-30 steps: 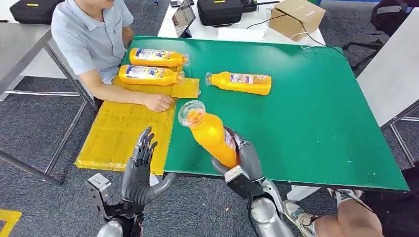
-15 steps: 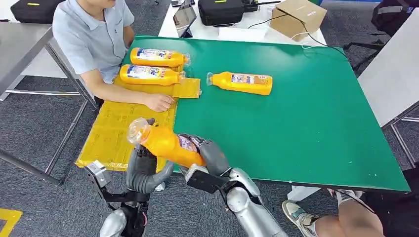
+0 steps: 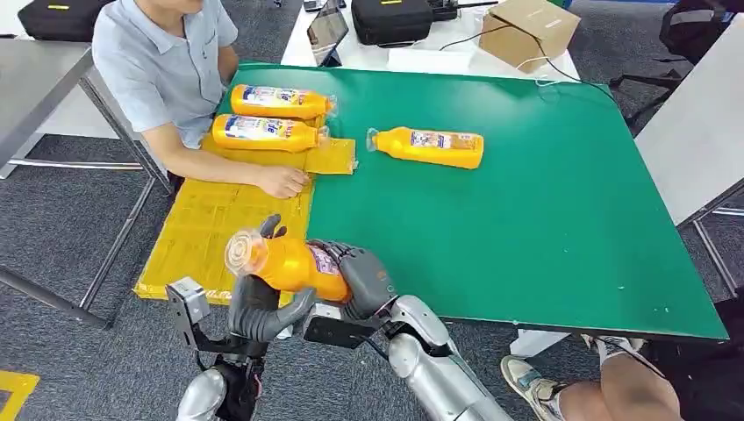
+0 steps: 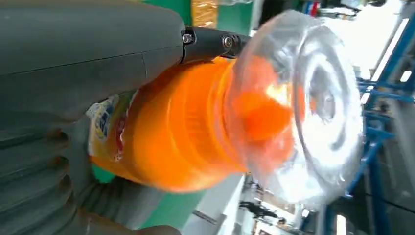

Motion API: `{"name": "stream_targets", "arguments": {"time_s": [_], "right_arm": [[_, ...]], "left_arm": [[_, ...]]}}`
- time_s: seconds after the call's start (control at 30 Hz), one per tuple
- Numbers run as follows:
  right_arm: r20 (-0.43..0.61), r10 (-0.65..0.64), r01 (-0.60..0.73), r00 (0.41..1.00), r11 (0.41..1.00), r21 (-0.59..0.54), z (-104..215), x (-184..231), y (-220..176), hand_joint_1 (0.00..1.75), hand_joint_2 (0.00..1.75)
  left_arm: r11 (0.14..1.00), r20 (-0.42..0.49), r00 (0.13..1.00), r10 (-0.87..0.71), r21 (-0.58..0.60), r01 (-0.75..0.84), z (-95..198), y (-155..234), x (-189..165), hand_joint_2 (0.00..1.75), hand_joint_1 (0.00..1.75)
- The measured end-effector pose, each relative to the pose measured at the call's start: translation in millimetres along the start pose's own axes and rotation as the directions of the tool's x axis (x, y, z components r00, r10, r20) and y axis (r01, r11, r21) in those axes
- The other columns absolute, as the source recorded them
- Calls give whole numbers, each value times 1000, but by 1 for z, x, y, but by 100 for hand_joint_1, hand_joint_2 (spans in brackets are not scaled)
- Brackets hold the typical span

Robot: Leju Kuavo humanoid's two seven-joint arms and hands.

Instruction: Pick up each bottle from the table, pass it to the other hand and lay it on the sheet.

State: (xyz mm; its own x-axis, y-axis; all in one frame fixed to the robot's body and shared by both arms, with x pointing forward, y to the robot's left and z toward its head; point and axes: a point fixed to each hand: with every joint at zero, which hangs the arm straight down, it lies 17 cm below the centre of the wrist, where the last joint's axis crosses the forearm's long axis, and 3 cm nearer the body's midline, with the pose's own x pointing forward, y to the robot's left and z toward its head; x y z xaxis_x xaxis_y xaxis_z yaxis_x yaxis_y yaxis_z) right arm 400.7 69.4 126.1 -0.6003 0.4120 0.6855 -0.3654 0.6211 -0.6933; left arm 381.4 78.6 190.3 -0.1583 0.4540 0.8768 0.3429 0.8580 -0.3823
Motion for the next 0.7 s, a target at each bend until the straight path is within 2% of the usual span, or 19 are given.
{"name": "stream_targets", "arguments": {"time_s": [0.23, 0.27, 0.3, 0.33, 0.37, 0.6, 0.63, 0.67, 0.7], "right_arm": [[18, 27, -26, 999, 999, -42, 0, 5, -11, 175, 175], [22, 25, -24, 999, 999, -45, 0, 6, -12, 175, 175], [30, 24, -22, 999, 999, -49, -1, 9, -13, 175, 175], [42, 21, -19, 999, 998, -53, -2, 13, -14, 175, 175], [52, 13, -10, 999, 998, -56, -3, 17, -15, 175, 175], [91, -55, 63, 994, 995, -78, -6, 31, -19, 175, 175], [95, -60, 68, 994, 995, -80, -7, 32, -19, 145, 175], [97, -64, 72, 993, 994, -81, -7, 34, -19, 49, 175], [98, -69, 78, 993, 994, -82, -7, 34, -19, 49, 175]], "left_arm": [[999, -34, 998, -51, 9, 51, -1, 5, -10, 175, 0], [999, -40, 998, -48, 11, 48, -1, 5, -12, 175, 24], [999, -45, 998, -45, 12, 46, -1, 6, -13, 175, 24], [999, -48, 998, -43, 11, 43, -1, 6, -15, 175, 164], [999, -52, 998, -31, 12, 32, -1, 6, -16, 175, 175], [998, -18, 998, 58, 17, -58, -4, 7, -8, 175, 175], [998, -16, 998, 64, 18, -64, -5, 7, -7, 175, 175], [997, -13, 997, 72, 18, -72, -6, 8, -6, 175, 175], [997, -7, 997, 79, 18, -79, -6, 8, -5, 175, 175]]}}
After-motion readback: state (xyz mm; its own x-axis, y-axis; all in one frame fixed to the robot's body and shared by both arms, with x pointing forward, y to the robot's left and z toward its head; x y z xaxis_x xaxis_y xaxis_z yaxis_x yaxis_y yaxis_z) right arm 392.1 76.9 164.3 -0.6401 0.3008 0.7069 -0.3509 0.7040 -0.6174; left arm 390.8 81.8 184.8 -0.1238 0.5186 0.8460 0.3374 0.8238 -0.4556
